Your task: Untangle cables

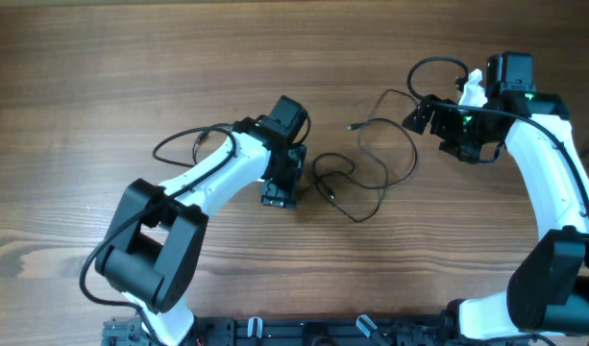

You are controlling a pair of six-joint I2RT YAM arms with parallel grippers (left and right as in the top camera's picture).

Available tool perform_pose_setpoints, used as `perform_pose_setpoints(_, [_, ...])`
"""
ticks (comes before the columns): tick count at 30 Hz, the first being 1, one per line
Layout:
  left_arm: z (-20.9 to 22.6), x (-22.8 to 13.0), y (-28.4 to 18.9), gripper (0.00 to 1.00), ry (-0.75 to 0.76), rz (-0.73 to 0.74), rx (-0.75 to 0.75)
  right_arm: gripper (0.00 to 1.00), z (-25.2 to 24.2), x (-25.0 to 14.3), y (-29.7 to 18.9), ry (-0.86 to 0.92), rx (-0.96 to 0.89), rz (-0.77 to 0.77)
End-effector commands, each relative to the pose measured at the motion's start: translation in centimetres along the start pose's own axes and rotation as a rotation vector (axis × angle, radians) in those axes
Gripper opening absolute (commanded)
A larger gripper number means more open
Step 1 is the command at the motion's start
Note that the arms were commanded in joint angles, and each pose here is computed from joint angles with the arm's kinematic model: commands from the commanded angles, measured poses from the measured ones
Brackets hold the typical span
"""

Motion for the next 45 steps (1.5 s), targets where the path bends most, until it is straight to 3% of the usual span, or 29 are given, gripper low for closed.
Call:
perform_pose_setpoints(1, [0.0,-0.7,1.9,0.68,0.019,-0.013,0.004,1.0,0.4,-0.7,0.3,0.014,0.035,0.041])
perform_pose_setpoints(5, [0.5,0.0,2.7,0.36,0.014,-0.049,0.036,1.0,0.6,-2.0,0.3,0.029,0.041,0.102])
perform_pose_setpoints(7, [0.5,0.1,2.7,0.06,0.047,-0.05,0.037,1.0,1.0,-2.3,0.5,0.02,0.041,0.11])
perform_pose_setpoints(8, [0.3,0.3,2.6,0.04,0.106,-0.051,0.033,1.0,1.4,-2.6,0.6,-0.003,0.043,0.119])
perform_pose_setpoints(11, [-0.7,1.6,1.0,0.04,0.254,-0.039,-0.003,0.95,3.4,-3.7,1.1,-0.189,0.113,0.156])
perform_pose_setpoints(13, [-1.9,2.5,-1.7,0.04,0.32,-0.039,-0.081,0.93,6.6,-5.8,1.2,-0.421,0.274,0.206])
perform_pose_setpoints(20, [-3.2,1.8,-6.3,0.04,0.297,0.024,-0.225,0.92,12.5,-12.6,5.4,-0.743,0.443,0.285])
perform_pose_setpoints(24, [-2.9,1.5,-6.4,0.04,0.08,0.066,-0.206,0.91,13.4,-15.5,8.7,-0.596,0.463,0.303])
perform_pose_setpoints(27, [-2.9,1.5,-6.4,0.04,-0.066,0.082,-0.201,0.75,13.7,-17.7,10.7,-0.537,0.476,0.294])
perform_pose_setpoints(28, [-2.9,1.5,-6.4,0.04,-0.077,0.083,-0.2,0.6,13.3,-17.8,11.6,-0.506,0.416,0.266])
perform_pose_setpoints(30, [-2.9,1.6,-6.4,0.04,-0.045,0.081,-0.202,0.04,12.6,-17.2,12.4,-0.473,0.32,0.203])
perform_pose_setpoints(34, [-3.0,5.6,-7.3,0.04,0.224,0.012,-0.2,0.04,12.3,-9.0,6.1,-0.346,0.317,0.01])
perform_pose_setpoints(37, [-1.3,12.3,-8.6,0.04,0.234,-0.037,-0.133,0.04,9.1,-1.1,-5.1,-0.238,0.326,-0.352])
perform_pose_setpoints(40, [-0.7,16.5,-9.6,0.04,0.151,-0.058,-0.142,0.04,6.0,0.5,-9.9,-0.171,0.287,-0.505])
perform_pose_setpoints(44, [-0.2,18.9,-10.1,0.04,0.17,-0.101,-0.142,0.04,-1.6,-0.2,-8.3,0.078,-0.131,-0.493])
perform_pose_setpoints(45, [-0.2,18.9,-10.1,0.04,0.178,-0.104,-0.138,0.04,-1.6,-0.6,-7.7,0.082,-0.119,-0.457])
Point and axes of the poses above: each gripper's point midway between its finger pads, its own y axis out along the fingers, its own z axis along the line the jaws close on, x = y × z, the point moved 3 cm from there along -y, back along the fingers, and after that the axes turned 1 degree about y, right-handed, at the moved point
